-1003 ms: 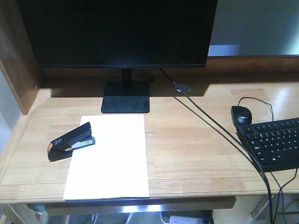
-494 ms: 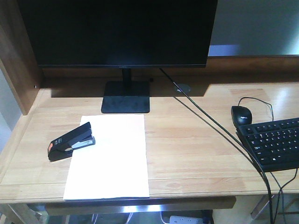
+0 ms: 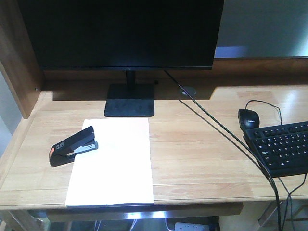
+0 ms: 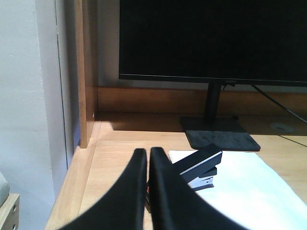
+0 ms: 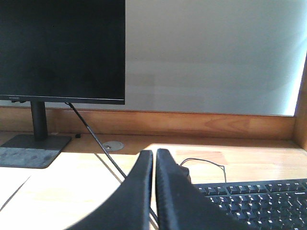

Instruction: Grab stapler and paper to desk for stapling

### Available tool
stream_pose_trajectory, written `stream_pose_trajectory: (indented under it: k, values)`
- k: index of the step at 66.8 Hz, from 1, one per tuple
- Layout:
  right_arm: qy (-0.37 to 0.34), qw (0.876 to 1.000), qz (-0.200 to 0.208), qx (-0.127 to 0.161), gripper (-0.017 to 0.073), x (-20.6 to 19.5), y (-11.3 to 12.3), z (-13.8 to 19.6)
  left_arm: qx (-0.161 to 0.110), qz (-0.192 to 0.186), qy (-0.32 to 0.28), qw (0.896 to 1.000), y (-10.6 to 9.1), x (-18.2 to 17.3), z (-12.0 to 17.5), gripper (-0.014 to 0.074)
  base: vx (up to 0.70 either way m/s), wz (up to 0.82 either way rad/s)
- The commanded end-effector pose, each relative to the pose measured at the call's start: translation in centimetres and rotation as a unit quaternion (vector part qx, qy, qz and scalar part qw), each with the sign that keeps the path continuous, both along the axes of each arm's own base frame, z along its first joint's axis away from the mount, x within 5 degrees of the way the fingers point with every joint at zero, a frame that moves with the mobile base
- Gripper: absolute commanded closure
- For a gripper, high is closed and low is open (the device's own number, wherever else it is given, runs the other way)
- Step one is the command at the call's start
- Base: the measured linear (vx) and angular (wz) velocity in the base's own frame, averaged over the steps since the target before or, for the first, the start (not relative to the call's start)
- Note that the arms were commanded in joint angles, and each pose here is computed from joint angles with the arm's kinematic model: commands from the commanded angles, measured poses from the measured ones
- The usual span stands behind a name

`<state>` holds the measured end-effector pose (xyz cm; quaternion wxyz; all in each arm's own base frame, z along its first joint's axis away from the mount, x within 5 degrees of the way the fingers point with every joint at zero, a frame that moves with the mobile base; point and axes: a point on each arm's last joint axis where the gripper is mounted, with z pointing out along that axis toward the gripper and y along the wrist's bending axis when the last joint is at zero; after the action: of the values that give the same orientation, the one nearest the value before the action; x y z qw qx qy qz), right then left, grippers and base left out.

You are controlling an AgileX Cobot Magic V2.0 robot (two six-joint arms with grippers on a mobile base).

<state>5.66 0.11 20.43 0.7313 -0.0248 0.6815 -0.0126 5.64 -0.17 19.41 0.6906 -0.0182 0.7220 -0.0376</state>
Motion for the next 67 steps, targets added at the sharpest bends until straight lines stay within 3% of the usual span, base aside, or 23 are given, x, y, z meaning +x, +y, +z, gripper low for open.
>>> stream_pose_trajectory:
  k: [1, 67]
  values:
    - [-0.036, 0.999, -0.004, -0.005, 0.0568, -0.16, -0.05, 0.51, -0.008, -0.003, -0.028, 1.000, -0.03, 0.01, -0.23, 0.0601, 0.00, 0.00]
    - [-0.033, 0.999, -0.004, -0.003, 0.0568, -0.15, -0.05, 0.44, -0.008, -0.003, -0.028, 1.000, -0.03, 0.01, -0.23, 0.0601, 0.00, 0.00]
